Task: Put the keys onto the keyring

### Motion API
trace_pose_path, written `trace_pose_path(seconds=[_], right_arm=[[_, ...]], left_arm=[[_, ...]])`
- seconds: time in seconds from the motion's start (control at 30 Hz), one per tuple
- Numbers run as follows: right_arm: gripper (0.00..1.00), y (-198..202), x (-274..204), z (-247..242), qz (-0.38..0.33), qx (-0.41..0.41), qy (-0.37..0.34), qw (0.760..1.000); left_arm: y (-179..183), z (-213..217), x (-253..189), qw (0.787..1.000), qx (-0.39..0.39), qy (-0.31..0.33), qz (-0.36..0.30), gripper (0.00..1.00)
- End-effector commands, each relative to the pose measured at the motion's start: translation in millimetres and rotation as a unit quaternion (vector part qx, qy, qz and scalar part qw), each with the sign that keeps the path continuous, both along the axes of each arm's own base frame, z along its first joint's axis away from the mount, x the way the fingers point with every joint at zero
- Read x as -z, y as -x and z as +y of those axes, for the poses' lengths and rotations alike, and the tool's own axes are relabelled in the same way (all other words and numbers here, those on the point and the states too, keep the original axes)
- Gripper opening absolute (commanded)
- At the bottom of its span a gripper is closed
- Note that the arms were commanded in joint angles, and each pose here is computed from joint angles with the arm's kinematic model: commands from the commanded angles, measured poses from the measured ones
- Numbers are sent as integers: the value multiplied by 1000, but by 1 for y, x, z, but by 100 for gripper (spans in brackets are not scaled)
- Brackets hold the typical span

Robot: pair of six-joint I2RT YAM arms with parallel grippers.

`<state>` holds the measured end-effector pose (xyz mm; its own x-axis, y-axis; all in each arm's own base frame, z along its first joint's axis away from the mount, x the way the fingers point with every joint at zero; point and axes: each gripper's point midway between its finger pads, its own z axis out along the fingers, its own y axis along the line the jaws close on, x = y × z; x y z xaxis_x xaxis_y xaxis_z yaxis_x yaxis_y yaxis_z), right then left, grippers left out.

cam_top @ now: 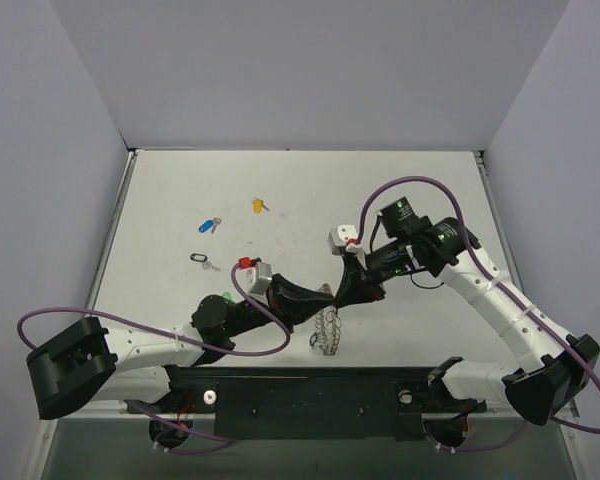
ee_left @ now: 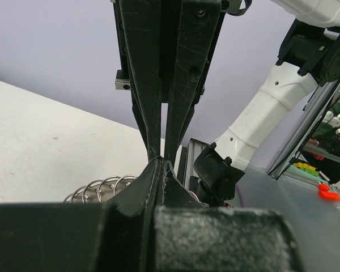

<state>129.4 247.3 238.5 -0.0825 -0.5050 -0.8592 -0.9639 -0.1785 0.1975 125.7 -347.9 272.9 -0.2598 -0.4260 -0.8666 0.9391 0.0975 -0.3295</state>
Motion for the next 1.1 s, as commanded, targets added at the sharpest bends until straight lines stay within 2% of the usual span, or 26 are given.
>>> trace_pose_path(seconds=[0.0, 0.03, 0.1, 0.17, 0.23, 0.33, 0.5, 0.73, 0.9, 1.07], right_arm=[[0, 4, -3, -4, 10, 15, 9, 1000], [0, 3, -3, -4, 10, 18, 11, 1000], [0, 0, -2, -6, 10, 29, 21, 999], [0, -5, 3, -11, 3, 42, 45, 998], [0, 2, 10, -24, 4, 36, 83, 996], [0, 3, 11, -40, -37, 4, 121, 992], [0, 7, 20, -67, -52, -18, 195, 979], [0, 2, 30, -77, -45, -10, 237, 970], [0, -3, 35, -78, -40, -3, 247, 968], [0, -5, 33, -76, -18, 8, 233, 972]], left_arm=[[-1, 16, -45, 996, -17, 82, -11, 0], [-2, 15, -43, 997, -21, 77, -5, 3], [-3, 18, -43, 997, -27, 69, 2, 30], [-7, 22, -32, 998, -42, 41, 13, 43], [-9, 27, -25, 998, -59, 10, 13, 49], [-15, 34, -17, 995, -87, -56, -2, 55], [-17, 32, 4, 981, -87, -172, -13, 58], [-21, -10, 22, 964, -59, -248, -70, 58], [-23, -34, 9, 967, -52, -230, -99, 54], [-18, -47, 2, 978, -44, -169, -115, 52]])
